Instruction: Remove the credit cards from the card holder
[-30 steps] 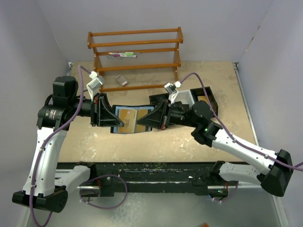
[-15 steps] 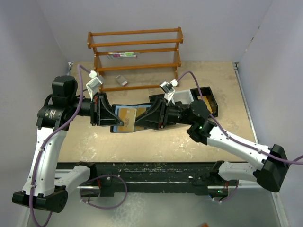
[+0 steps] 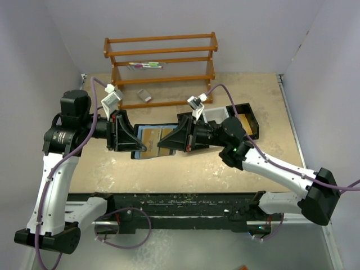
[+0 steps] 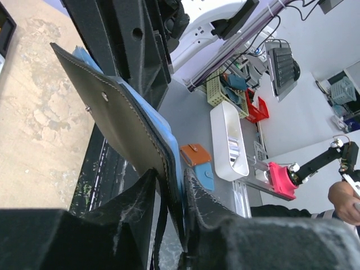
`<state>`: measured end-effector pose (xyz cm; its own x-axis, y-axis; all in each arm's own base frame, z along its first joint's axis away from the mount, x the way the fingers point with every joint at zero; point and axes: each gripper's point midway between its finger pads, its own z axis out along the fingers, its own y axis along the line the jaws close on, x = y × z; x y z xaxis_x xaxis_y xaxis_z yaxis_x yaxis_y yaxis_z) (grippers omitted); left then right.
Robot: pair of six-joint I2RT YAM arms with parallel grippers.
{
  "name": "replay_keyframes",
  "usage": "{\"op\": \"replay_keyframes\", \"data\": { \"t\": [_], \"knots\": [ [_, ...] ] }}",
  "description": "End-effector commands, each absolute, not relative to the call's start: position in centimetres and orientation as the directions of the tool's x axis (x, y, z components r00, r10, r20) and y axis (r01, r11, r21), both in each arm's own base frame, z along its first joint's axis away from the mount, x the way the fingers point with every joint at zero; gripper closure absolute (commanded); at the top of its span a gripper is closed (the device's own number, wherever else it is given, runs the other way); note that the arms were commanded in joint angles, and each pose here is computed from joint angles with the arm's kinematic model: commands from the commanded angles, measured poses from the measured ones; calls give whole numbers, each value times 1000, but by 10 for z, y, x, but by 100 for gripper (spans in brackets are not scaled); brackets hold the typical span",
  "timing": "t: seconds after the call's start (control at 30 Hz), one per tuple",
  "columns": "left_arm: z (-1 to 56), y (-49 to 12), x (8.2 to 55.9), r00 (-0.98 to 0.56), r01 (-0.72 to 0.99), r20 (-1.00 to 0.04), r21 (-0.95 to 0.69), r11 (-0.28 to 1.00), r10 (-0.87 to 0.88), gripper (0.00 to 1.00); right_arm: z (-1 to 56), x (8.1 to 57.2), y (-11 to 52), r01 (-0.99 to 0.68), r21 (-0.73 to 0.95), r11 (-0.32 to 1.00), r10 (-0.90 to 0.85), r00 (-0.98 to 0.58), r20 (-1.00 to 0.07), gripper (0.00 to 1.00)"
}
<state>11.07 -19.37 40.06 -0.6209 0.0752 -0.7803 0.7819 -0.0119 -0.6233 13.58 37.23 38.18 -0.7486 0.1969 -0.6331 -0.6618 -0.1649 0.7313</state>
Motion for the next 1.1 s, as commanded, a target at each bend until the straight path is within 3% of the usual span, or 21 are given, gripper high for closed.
{"op": "replay_keyframes", "data": {
  "t": [0.0,0.2,0.37,0.77,0.9,0.97,1.07],
  "knots": [
    [412,-192,90,-575,805,-813,-582,-113,89,70,397,138,369,-681,711,-172,231,-730,-643,97],
    [411,-192,90,-585,797,-806,-592,-123,92,70,391,137,364,-680,716,-158,242,-729,-640,100],
    [412,-192,88,-590,790,-802,-598,-135,96,79,391,131,358,-685,710,-165,245,-726,-643,100],
    [415,-191,84,-587,789,-804,-595,-150,98,85,388,128,349,-685,712,-158,260,-724,-639,100],
    [415,-191,85,-586,792,-805,-593,-142,96,92,388,129,349,-683,715,-151,262,-725,-638,100],
    [415,-191,86,-585,794,-805,-593,-134,95,100,391,129,351,-679,716,-165,263,-729,-632,84],
    [414,-192,91,-590,795,-803,-596,-112,91,100,402,130,354,-685,699,-208,282,-726,-627,75]
  ]
}}
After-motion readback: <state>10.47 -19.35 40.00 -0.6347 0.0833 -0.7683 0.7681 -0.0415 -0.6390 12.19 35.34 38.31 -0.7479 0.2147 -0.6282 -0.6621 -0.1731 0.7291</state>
